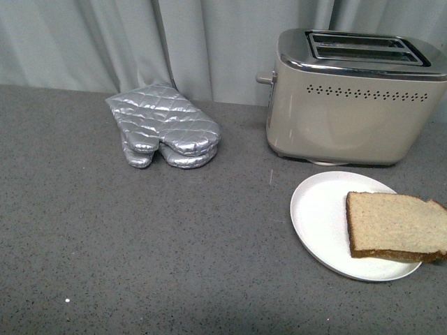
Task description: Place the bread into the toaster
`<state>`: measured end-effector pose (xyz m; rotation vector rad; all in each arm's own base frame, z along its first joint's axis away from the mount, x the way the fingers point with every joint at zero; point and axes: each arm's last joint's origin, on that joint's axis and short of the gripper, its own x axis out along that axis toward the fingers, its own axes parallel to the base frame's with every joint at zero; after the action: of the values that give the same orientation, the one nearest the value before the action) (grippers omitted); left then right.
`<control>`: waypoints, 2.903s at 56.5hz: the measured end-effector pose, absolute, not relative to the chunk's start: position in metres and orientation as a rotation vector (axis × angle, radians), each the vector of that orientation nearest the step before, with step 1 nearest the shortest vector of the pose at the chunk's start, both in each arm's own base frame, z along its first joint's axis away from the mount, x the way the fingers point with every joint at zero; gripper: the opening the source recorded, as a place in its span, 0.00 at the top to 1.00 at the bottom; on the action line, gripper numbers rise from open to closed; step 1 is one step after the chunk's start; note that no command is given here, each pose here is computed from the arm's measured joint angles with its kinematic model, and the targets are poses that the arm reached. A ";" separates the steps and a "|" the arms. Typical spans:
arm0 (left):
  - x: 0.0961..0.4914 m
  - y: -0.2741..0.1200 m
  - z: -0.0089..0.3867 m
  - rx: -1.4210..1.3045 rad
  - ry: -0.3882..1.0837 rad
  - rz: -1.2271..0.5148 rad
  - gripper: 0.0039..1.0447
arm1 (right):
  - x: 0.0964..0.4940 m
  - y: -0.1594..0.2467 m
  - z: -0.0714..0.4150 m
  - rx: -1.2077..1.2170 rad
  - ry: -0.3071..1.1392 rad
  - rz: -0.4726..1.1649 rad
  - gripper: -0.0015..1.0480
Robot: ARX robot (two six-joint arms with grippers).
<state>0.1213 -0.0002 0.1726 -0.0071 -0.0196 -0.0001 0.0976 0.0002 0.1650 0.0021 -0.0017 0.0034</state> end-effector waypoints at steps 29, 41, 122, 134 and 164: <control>0.108 0.000 0.172 -0.007 -0.022 0.000 0.97 | 0.098 0.000 0.165 0.002 -0.002 0.003 0.09; 0.097 0.000 0.170 -0.007 -0.015 -0.002 0.97 | 0.098 0.000 0.165 0.002 -0.002 0.003 0.09; 0.097 0.000 0.170 -0.005 -0.016 -0.002 0.06 | 0.343 -0.064 0.046 0.454 1.113 0.206 0.42; 0.097 0.000 0.170 -0.005 -0.016 -0.002 0.06 | 0.348 -0.065 0.048 0.470 1.130 0.188 0.75; 0.097 0.000 0.170 -0.005 -0.016 -0.002 0.06 | 0.328 -0.035 0.125 0.757 0.998 0.243 0.99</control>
<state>0.0968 -0.0002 0.1695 -0.0052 -0.0158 -0.0023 0.3281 -0.0345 0.1254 0.7573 0.9977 0.2425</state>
